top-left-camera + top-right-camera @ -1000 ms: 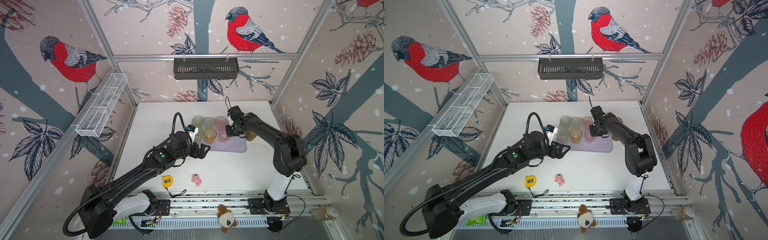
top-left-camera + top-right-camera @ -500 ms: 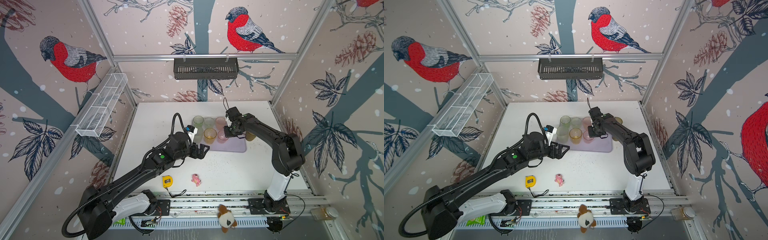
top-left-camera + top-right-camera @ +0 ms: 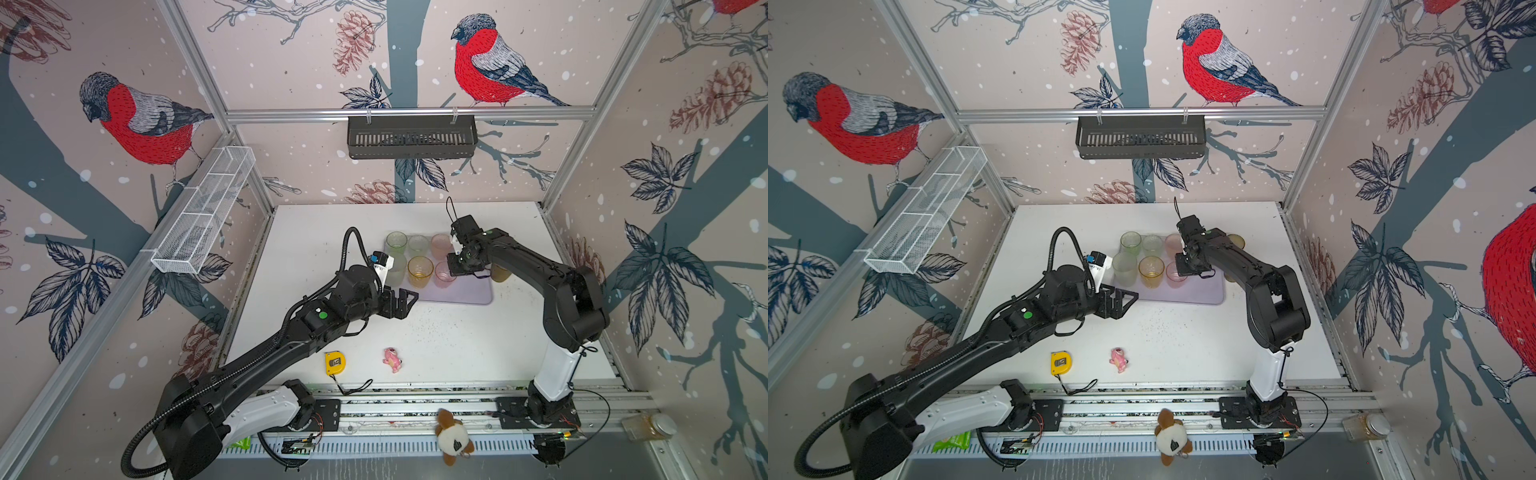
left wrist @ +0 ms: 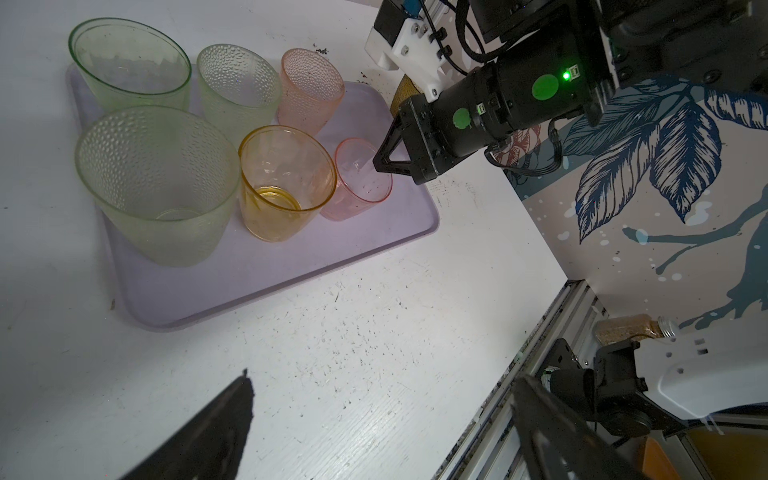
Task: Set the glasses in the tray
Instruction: 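Lower the pink cup onto the tray and open the right gripper, then move right gripper to the olive cups while left arm reaches over the tray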
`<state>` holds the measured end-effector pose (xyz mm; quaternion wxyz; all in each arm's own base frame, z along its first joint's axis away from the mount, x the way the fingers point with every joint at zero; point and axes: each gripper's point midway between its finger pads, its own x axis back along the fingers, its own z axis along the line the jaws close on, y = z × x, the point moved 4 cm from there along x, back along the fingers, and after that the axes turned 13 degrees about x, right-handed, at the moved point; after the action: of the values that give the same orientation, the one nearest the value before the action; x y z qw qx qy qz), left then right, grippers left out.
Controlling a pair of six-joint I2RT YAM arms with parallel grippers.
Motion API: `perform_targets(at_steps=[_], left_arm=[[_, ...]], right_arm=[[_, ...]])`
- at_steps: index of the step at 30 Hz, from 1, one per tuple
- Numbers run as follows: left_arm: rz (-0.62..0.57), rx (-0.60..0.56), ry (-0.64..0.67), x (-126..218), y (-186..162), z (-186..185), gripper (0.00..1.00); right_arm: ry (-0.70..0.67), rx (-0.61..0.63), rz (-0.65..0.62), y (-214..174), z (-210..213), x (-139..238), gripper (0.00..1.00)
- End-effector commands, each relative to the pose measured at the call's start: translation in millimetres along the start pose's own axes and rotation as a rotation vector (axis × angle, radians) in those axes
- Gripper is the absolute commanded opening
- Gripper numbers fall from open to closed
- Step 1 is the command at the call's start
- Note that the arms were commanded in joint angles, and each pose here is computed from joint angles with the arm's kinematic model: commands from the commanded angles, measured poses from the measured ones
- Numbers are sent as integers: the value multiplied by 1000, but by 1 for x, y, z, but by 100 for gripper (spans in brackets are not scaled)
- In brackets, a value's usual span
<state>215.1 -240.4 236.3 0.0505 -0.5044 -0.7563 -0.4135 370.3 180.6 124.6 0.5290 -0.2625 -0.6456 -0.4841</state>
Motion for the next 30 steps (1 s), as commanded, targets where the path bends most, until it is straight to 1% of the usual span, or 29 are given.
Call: perform_targets(at_steps=[1, 16, 22, 27, 30], left_arm=[[-13, 0, -7, 2, 2, -1, 97], [-12, 4, -4, 3, 0, 0, 97], [-9, 4, -3, 2, 0, 0, 97], [-14, 4, -4, 3, 1, 0, 97], [-27, 1, -4, 6, 3, -2, 97]], right_arm=[[-5, -6, -1, 0, 1, -1, 5], [-8, 1, -11, 2, 2, 1, 18], [-4, 5, -30, 6, 4, 6, 27], [-11, 4, -45, 8, 4, 14, 38], [-23, 6, -52, 8, 4, 21, 42]])
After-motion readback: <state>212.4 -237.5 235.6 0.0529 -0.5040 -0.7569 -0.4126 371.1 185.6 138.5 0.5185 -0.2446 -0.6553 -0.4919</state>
